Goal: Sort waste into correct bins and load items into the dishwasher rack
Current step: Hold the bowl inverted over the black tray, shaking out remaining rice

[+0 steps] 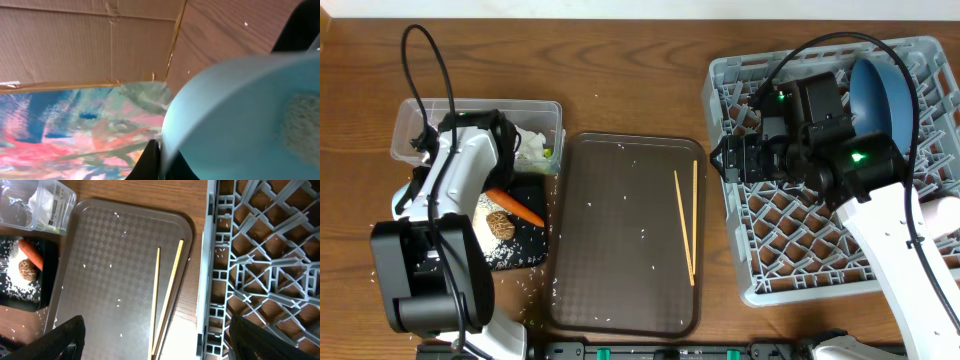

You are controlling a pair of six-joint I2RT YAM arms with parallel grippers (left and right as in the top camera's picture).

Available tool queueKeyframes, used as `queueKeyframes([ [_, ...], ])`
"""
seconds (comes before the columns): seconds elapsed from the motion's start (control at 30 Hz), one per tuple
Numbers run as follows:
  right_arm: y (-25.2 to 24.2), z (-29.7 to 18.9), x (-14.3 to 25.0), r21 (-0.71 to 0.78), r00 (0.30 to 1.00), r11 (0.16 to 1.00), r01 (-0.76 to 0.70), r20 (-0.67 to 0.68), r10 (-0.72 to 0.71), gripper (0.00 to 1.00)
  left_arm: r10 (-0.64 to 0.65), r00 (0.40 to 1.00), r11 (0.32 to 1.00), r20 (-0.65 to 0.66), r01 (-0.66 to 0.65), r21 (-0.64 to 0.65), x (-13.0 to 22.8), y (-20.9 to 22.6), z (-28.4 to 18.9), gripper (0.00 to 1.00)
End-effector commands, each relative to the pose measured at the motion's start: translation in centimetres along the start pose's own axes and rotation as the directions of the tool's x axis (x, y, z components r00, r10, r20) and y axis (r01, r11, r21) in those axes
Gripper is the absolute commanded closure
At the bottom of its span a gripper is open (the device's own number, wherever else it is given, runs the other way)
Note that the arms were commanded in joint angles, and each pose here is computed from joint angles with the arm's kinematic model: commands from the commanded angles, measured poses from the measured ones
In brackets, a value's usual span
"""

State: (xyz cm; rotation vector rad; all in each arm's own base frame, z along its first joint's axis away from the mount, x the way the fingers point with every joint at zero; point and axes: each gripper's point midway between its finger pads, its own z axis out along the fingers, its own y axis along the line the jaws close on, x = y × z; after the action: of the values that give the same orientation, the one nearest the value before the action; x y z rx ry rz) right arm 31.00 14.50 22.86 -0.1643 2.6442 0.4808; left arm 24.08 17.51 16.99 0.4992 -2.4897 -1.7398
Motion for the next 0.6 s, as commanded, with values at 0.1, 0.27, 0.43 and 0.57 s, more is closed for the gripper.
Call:
queueKeyframes([
  [0.1, 0.3, -0.2, -0.1, -0.003, 1.000, 1.000, 0.021, 0.008, -0.021, 0.15, -0.061, 0.995, 0.998, 0.082, 0.060, 0.019, -1.3, 0.8, -1.9, 0.94],
  [0.27, 0.2, -0.2, 0.1, -0.001, 1.000, 1.000, 0.019, 0.002, -0.019, 0.15, -0.089, 0.993, 0.995, 0.077, 0.085, 0.056, -1.3, -0.1, -2.1, 0.94],
  [0.43, 0.2, -0.2, 0.3, -0.003, 1.000, 1.000, 0.018, -0.007, -0.018, 0.15, -0.101, 0.992, 0.994, 0.080, 0.096, 0.059, -1.5, -0.2, -1.9, 0.94],
  [0.57, 0.2, -0.2, 0.3, -0.003, 1.000, 1.000, 0.018, -0.007, -0.018, 0.15, -0.100, 0.992, 0.994, 0.072, 0.096, 0.060, -1.1, -0.1, -1.9, 0.94],
])
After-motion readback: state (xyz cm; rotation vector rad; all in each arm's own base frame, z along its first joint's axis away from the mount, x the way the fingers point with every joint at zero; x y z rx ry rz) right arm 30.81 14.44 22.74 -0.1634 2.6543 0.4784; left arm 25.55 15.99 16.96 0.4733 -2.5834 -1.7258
